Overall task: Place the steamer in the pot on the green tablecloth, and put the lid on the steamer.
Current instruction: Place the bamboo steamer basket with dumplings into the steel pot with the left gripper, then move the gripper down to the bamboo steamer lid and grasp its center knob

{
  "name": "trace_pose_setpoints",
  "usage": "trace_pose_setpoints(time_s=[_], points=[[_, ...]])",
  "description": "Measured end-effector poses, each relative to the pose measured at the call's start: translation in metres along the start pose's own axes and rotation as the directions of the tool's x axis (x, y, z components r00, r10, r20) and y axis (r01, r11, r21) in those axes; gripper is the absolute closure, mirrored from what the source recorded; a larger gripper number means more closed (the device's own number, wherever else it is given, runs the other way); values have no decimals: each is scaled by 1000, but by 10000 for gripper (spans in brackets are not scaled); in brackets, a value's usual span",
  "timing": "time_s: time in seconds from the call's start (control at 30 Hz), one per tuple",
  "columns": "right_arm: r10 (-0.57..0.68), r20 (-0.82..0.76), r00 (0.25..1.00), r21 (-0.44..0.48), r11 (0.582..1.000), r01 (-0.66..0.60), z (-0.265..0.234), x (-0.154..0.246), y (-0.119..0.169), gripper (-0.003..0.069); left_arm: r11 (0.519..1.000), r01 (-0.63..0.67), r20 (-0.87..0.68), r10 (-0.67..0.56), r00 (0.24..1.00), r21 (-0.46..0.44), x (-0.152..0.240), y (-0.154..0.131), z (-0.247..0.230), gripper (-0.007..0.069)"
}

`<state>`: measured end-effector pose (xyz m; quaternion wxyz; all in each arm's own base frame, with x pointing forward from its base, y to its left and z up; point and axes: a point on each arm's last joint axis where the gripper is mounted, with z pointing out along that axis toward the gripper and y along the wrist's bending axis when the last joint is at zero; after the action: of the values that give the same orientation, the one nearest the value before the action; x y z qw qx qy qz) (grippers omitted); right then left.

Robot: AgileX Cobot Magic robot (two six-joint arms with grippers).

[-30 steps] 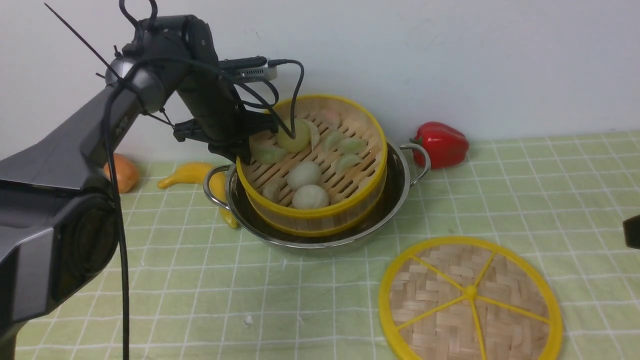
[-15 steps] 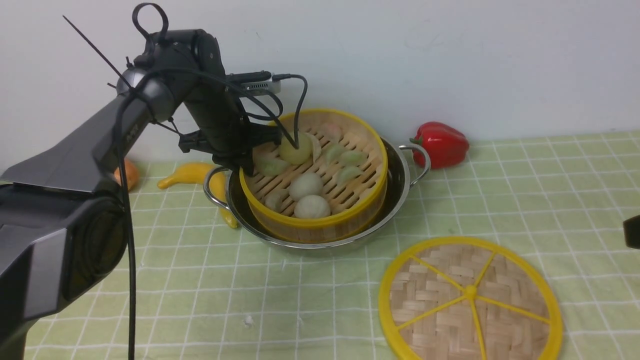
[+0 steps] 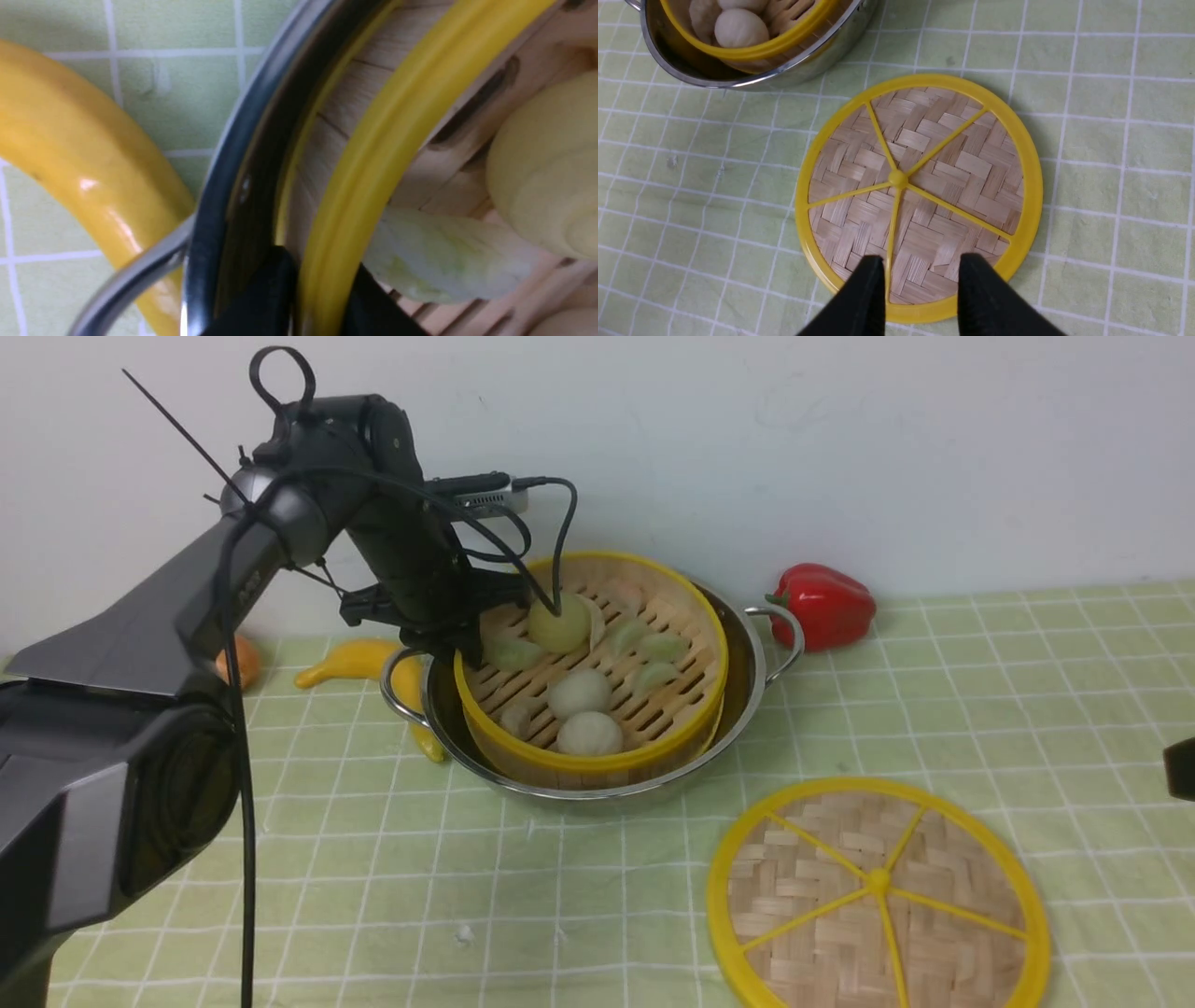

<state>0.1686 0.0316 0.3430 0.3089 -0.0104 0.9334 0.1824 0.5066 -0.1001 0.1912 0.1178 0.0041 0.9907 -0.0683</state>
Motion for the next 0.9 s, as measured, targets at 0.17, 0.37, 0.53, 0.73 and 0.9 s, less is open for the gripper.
trace_pose_setpoints(time_s=[0.17, 0.37, 0.53, 0.73, 0.9], points=[[1, 1, 1000, 0, 1000, -1, 0, 0, 0, 419, 1000, 2, 25, -2, 1000, 18, -2, -2, -6, 372], [1, 10, 1000, 1, 1000, -1, 0, -1, 0, 419, 1000, -16, 122, 14, 992, 20, -5, -6, -55, 274], [25, 64, 998, -38, 999, -22, 0, -6, 3, 419, 997, -26, 220, 10, 975, 71, -1, -14, -111, 259], [43, 139, 989, -285, 958, -1, 1, -16, 25, 419, 969, -149, 411, 56, 910, 198, 24, -31, -221, 343], [-49, 62, 997, -473, 878, 73, 15, -13, 51, 419, 926, -321, 597, 146, 789, 198, 68, -41, -316, 533]])
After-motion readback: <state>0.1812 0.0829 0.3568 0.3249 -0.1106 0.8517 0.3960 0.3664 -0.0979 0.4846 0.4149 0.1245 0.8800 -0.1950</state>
